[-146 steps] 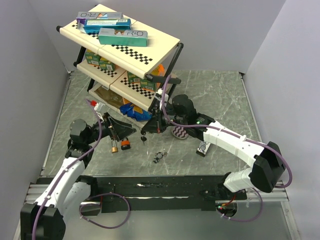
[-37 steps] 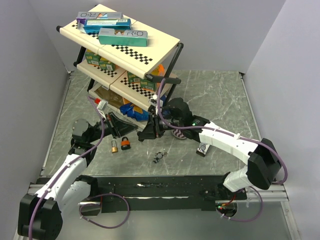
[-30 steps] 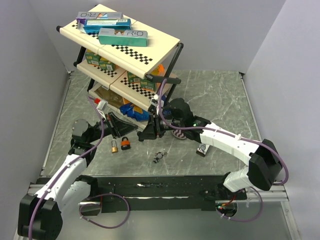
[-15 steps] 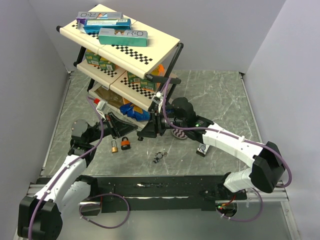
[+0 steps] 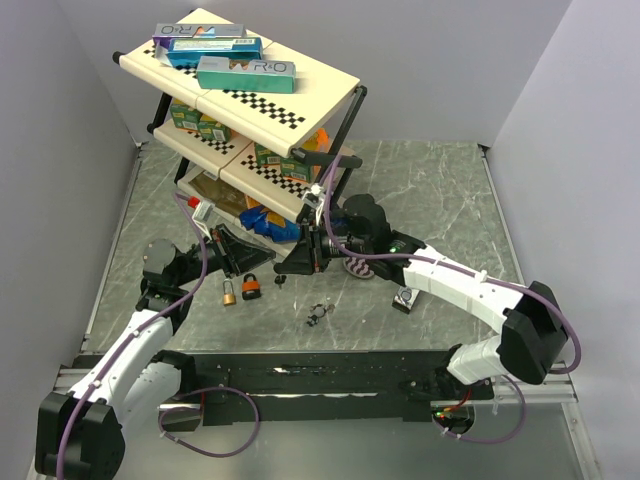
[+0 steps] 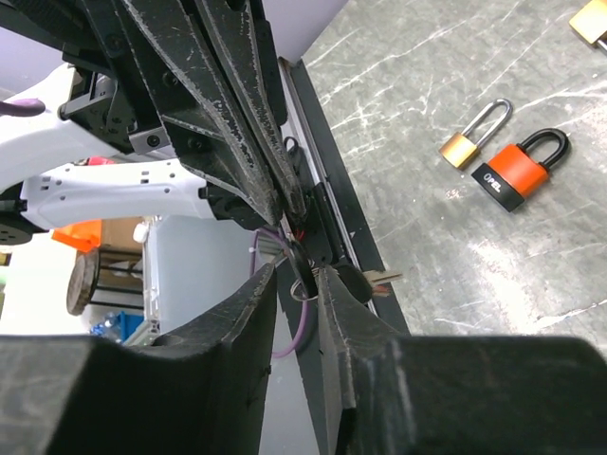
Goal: Unlock with the key
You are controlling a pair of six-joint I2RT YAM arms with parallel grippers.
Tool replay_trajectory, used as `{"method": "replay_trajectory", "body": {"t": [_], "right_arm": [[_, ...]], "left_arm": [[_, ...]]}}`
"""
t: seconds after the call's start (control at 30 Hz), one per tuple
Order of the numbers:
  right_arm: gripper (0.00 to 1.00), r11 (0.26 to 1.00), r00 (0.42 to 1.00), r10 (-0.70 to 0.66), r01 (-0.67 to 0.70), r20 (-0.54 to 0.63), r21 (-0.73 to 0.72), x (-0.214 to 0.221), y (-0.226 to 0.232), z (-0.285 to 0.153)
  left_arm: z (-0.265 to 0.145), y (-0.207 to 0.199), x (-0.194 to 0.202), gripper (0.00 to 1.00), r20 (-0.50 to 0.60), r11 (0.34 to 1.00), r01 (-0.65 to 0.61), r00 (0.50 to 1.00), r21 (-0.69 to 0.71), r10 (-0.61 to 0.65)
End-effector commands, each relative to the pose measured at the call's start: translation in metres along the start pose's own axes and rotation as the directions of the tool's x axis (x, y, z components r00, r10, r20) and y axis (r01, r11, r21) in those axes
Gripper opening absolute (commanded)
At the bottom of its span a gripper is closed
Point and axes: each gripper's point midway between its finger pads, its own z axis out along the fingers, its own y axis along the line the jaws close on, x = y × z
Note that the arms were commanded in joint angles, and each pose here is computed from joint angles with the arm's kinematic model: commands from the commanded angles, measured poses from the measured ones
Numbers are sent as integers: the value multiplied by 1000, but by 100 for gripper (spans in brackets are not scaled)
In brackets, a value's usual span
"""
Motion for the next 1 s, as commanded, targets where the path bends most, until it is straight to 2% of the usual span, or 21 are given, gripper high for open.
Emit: {"method": "replay_trajectory", "body": {"t": [0.0,0.17,0.3,0.47,0.53,0.57,0.6,0.67,0.7,0.8,0.83,0.93,0.97], "right_arm": [[30,997,999,-32,34,27,-66,-14,14,2],[20,997,999,-35,37,23,-73,-14,14,3],[2,997,999,-31,32,18,-73,-14,13,5],[0,998,999,-28,30,34,-53,-16,10,4],[0,1000,998,-20,20,66,-2,-22,0,-1],[0,1000,998,-9,8,66,18,-20,-6,-2],[0,999,997,2,-5,79,37,-21,-12,-6],[0,996,993,22,-32,114,84,-21,-27,-15],[0,996,990,13,-25,137,83,-24,-24,-20],[0,994,982,26,-46,189,101,-25,-35,-33],[0,992,982,36,-58,187,111,-19,-41,-34],[0,988,982,25,-53,188,147,-16,-48,-39],[0,986,981,13,-45,193,161,-16,-50,-41]], "left_arm": [[1,-12,-9,1,19,997,-69,997,31,68],[2,-10,-9,1,16,997,-67,998,29,66],[2,-8,-9,1,14,998,-63,998,24,62],[3,-2,-11,1,14,998,-56,998,-8,57],[4,7,-11,20,13,998,-41,999,-56,42],[4,8,-14,36,21,996,-44,999,-73,45],[3,15,-11,69,11,994,-10,1000,-110,11],[2,27,-17,89,42,983,-3,999,-186,11],[-1,40,-12,91,41,967,39,999,-253,-29],[-13,76,-25,98,156,877,144,985,-459,-80],[-20,86,-18,99,155,830,189,980,-525,-125],[-36,112,-13,96,171,727,209,977,-654,-127],[-46,124,-14,96,189,672,211,976,-710,-107]]}}
